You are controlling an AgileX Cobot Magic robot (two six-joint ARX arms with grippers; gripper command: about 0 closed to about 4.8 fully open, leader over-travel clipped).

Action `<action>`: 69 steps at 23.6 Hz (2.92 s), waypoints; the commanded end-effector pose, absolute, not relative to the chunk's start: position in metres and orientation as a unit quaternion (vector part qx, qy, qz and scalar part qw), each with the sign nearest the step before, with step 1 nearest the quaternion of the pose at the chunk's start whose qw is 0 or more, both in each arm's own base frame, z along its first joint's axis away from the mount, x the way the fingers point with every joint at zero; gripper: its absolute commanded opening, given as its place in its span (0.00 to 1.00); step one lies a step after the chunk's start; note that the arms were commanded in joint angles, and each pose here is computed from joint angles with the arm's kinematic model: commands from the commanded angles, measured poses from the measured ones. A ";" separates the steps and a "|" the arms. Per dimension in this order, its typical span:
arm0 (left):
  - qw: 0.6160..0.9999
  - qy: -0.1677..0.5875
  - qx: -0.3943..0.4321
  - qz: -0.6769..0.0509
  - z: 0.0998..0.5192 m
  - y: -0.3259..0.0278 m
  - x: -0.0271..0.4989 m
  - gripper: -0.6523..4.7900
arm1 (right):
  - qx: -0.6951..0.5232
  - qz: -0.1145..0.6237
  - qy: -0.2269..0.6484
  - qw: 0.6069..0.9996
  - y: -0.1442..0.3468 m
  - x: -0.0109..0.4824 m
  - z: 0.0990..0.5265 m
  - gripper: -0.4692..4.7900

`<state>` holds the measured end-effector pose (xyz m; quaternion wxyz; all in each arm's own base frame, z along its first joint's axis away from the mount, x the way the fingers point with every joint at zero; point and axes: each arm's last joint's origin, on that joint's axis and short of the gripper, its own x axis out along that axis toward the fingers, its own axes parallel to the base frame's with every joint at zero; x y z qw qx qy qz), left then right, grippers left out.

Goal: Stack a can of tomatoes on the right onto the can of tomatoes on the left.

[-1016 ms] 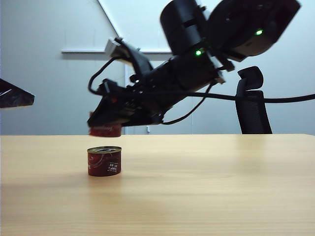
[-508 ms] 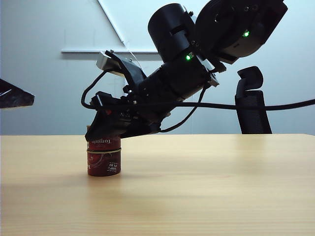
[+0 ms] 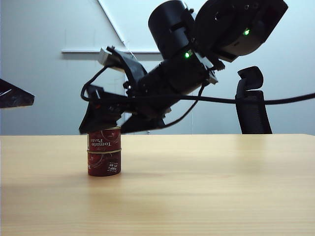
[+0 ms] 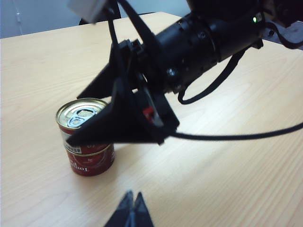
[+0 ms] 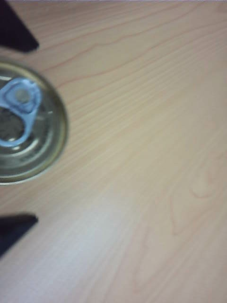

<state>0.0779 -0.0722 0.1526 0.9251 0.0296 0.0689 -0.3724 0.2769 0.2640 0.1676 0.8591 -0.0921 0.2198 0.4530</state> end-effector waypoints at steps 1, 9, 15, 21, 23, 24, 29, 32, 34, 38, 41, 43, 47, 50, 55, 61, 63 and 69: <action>0.926 0.062 0.027 -0.372 0.155 -0.072 0.078 0.11 | -0.036 0.454 0.154 0.877 0.263 0.274 0.208 1.00; 0.955 0.064 0.021 -0.291 0.155 -0.057 0.090 0.11 | 0.035 0.453 0.014 0.891 0.226 0.239 0.316 0.88; 0.990 0.054 0.009 -0.131 0.157 -0.025 0.102 0.11 | 0.049 0.426 -0.044 0.902 0.178 0.212 0.368 0.08; 0.999 0.017 0.004 -0.051 0.163 -0.009 0.100 0.11 | 0.034 0.326 0.017 0.945 0.145 0.197 0.374 0.08; 0.999 0.001 0.004 -0.041 0.166 -0.006 0.098 0.11 | 0.017 0.297 0.043 0.954 0.139 0.194 0.370 0.08; 0.999 -0.007 0.003 -0.038 0.167 -0.006 0.097 0.11 | 0.008 0.286 0.050 0.957 0.137 0.192 0.368 0.08; 0.999 -0.009 0.003 -0.033 0.167 -0.005 0.097 0.11 | -0.002 0.244 0.078 0.967 0.123 0.179 0.342 0.08; 0.999 -0.009 0.003 -0.033 0.167 -0.005 0.097 0.11 | -0.006 0.207 0.086 0.974 0.112 0.167 0.325 0.08; 0.999 -0.009 0.003 -0.033 0.167 -0.005 0.097 0.11 | -0.007 0.185 0.084 0.979 0.106 0.161 0.318 0.08; 0.999 -0.008 0.003 -0.033 0.167 -0.005 0.097 0.11 | -0.013 0.134 0.085 0.987 0.093 0.147 0.307 0.08; 0.999 -0.008 0.003 -0.033 0.167 -0.005 0.097 0.11 | -0.025 0.134 0.106 0.985 0.092 0.145 0.302 0.08; 0.999 -0.008 0.003 -0.033 0.167 -0.005 0.097 0.11 | -0.026 0.137 0.109 0.984 0.092 0.145 0.301 0.08; 0.999 -0.008 0.003 -0.033 0.167 -0.005 0.097 0.11 | -0.026 0.137 0.109 0.984 0.092 0.145 0.301 0.08; 0.999 -0.008 0.003 -0.033 0.167 -0.005 0.097 0.11 | -0.026 0.137 0.109 0.984 0.092 0.145 0.301 0.08; 0.999 -0.008 0.003 -0.033 0.167 -0.005 0.097 0.11 | -0.050 0.105 0.113 0.987 0.088 0.143 0.300 0.08; 0.999 -0.008 0.003 -0.033 0.167 -0.005 0.097 0.11 | -0.032 0.081 0.086 0.993 0.072 0.135 0.296 0.08; 0.999 -0.008 0.003 -0.033 0.167 -0.005 0.097 0.11 | -0.022 0.073 0.074 0.994 0.064 0.133 0.293 0.08; 0.999 -0.008 0.003 -0.033 0.167 -0.005 0.097 0.11 | 0.004 0.042 0.025 0.999 0.042 0.130 0.266 0.08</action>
